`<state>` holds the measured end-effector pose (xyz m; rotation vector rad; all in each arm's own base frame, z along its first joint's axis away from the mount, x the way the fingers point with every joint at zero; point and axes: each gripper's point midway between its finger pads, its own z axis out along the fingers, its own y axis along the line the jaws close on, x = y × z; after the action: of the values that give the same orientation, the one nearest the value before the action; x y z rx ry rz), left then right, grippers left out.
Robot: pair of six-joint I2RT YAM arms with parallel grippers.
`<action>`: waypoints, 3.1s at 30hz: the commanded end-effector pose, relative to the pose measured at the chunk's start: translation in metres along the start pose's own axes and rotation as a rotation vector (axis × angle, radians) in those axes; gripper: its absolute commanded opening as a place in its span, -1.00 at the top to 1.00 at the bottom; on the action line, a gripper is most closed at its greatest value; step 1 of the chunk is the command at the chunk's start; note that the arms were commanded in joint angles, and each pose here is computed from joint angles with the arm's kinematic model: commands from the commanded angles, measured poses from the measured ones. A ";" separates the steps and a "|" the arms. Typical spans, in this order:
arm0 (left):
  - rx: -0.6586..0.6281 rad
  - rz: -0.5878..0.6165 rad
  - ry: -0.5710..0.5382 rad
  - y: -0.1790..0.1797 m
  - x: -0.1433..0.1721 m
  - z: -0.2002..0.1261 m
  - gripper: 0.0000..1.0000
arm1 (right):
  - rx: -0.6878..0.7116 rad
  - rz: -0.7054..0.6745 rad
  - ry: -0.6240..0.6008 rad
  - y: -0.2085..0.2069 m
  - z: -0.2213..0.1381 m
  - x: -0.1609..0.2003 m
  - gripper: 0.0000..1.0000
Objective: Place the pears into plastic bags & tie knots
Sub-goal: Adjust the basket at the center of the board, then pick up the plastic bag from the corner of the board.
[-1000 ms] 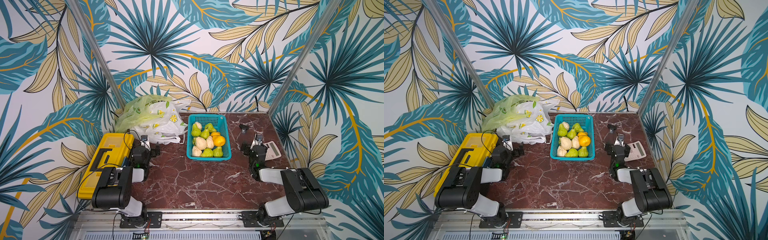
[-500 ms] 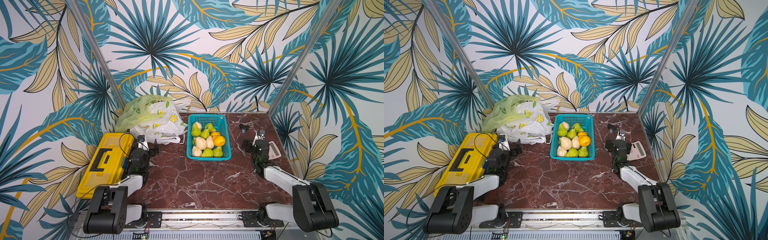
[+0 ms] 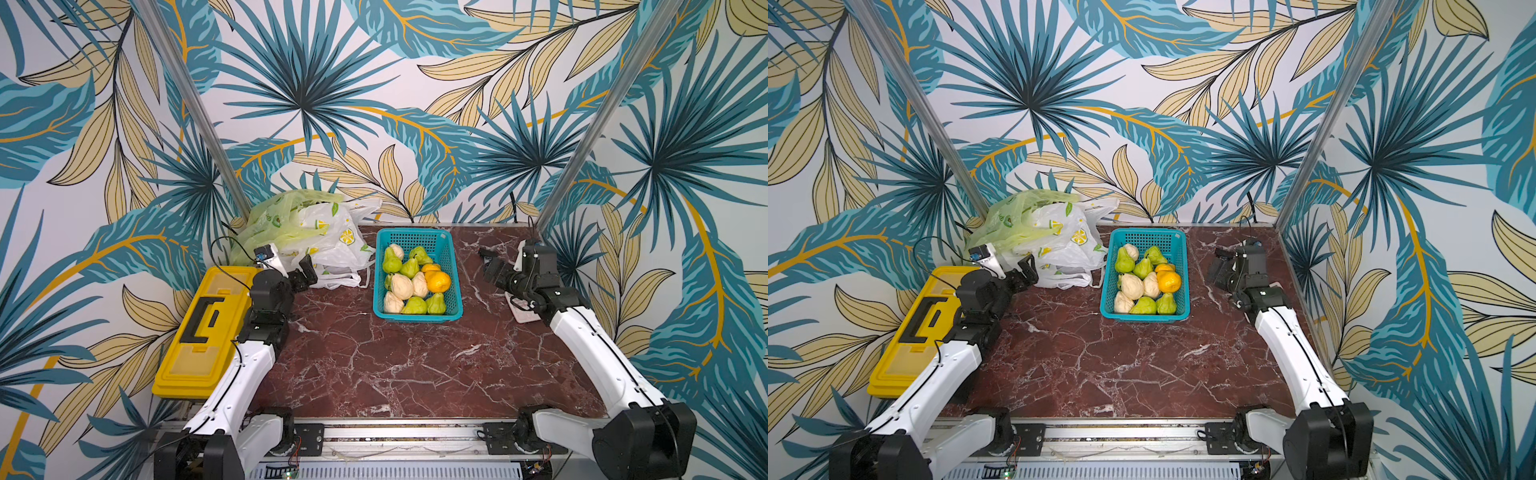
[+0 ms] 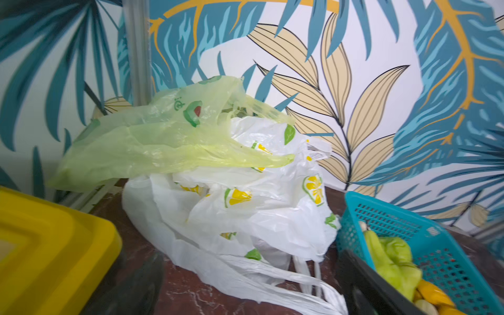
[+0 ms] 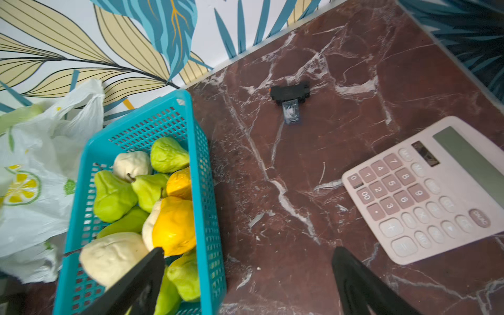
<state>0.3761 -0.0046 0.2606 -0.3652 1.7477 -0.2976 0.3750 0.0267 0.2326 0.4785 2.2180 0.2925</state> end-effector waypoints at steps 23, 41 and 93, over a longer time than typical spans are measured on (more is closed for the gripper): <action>0.017 0.161 0.515 -0.074 0.046 0.025 -0.74 | 0.248 -0.122 0.389 0.036 0.193 0.054 -0.07; -0.229 0.186 0.447 0.011 -0.048 0.120 -0.93 | 0.342 -0.262 0.325 -0.011 0.108 0.008 -0.30; 0.200 -0.509 0.209 -0.146 -0.165 0.062 0.96 | -0.781 0.121 0.125 0.316 -0.070 0.038 -0.63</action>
<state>0.4815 -0.0376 0.4836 -0.5366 1.7406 -0.6551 0.3844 0.3067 0.3070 0.1562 2.2064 1.0354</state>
